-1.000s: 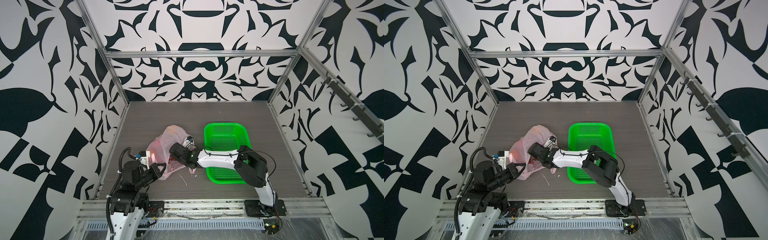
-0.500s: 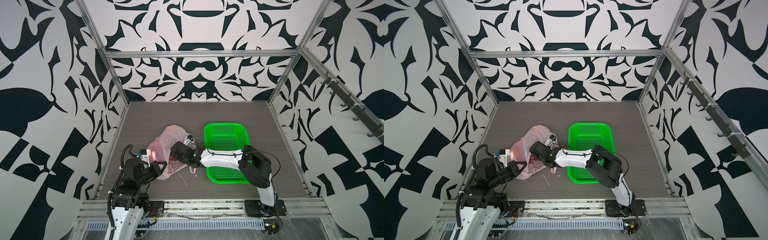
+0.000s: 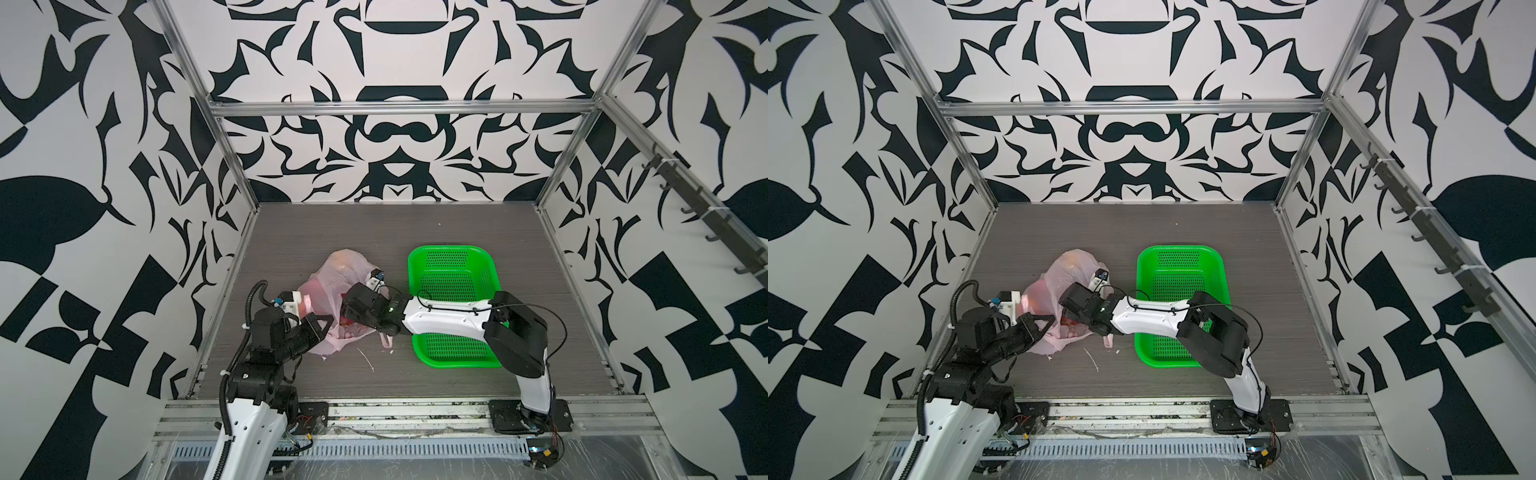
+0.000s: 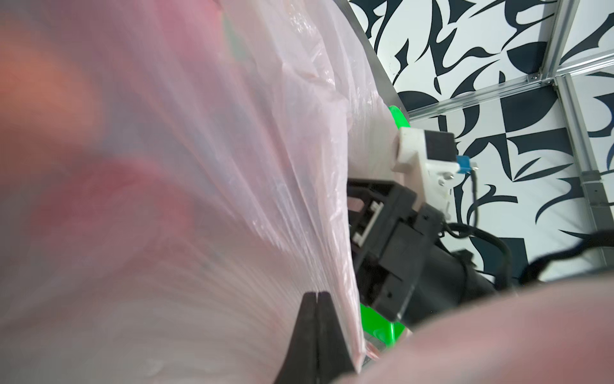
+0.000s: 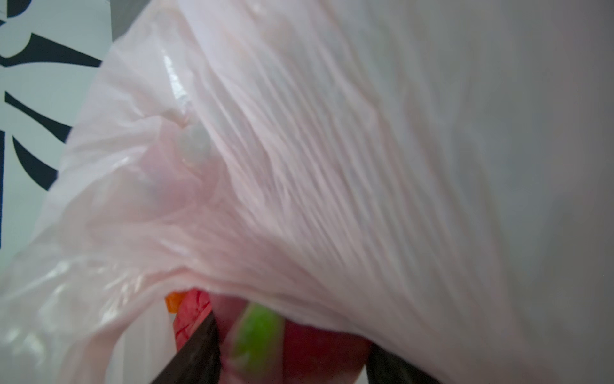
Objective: Untie the knot of the plastic bag and take out the fruit
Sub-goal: 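Close the right gripper on the red dragon fruit inside the bag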
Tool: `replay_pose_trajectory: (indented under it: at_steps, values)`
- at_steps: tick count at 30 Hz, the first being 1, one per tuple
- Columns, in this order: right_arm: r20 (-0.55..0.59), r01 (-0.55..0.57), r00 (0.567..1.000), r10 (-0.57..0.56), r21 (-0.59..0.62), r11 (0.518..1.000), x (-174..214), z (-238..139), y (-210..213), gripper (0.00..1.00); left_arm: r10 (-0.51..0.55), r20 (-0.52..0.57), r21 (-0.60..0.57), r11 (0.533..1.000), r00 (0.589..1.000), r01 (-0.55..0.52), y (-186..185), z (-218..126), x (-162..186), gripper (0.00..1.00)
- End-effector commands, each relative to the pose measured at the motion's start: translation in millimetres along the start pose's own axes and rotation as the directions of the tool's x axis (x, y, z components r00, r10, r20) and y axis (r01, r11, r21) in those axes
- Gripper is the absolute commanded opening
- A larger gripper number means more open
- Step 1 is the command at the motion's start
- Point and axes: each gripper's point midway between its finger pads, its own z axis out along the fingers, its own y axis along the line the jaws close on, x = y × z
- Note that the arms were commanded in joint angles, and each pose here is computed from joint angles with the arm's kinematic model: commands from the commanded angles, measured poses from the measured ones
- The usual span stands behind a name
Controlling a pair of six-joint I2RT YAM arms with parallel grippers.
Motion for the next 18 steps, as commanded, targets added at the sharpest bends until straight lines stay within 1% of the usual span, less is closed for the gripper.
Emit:
replay_pose_trajectory:
  at_steps: [1, 18]
  values:
    - [0.041, 0.037, 0.999, -0.033, -0.101, 0.994, -21, -37, 41, 0.5, 0.023, 0.032, 0.0, 1.0, 0.999, -0.023, 0, 4, -8, 0.0]
    - [0.006, 0.169, 0.986, -0.169, -0.122, 0.978, -23, -74, 49, 0.5, 0.028, 0.101, -0.036, 0.999, 0.994, -0.024, 4, 10, -28, 0.0]
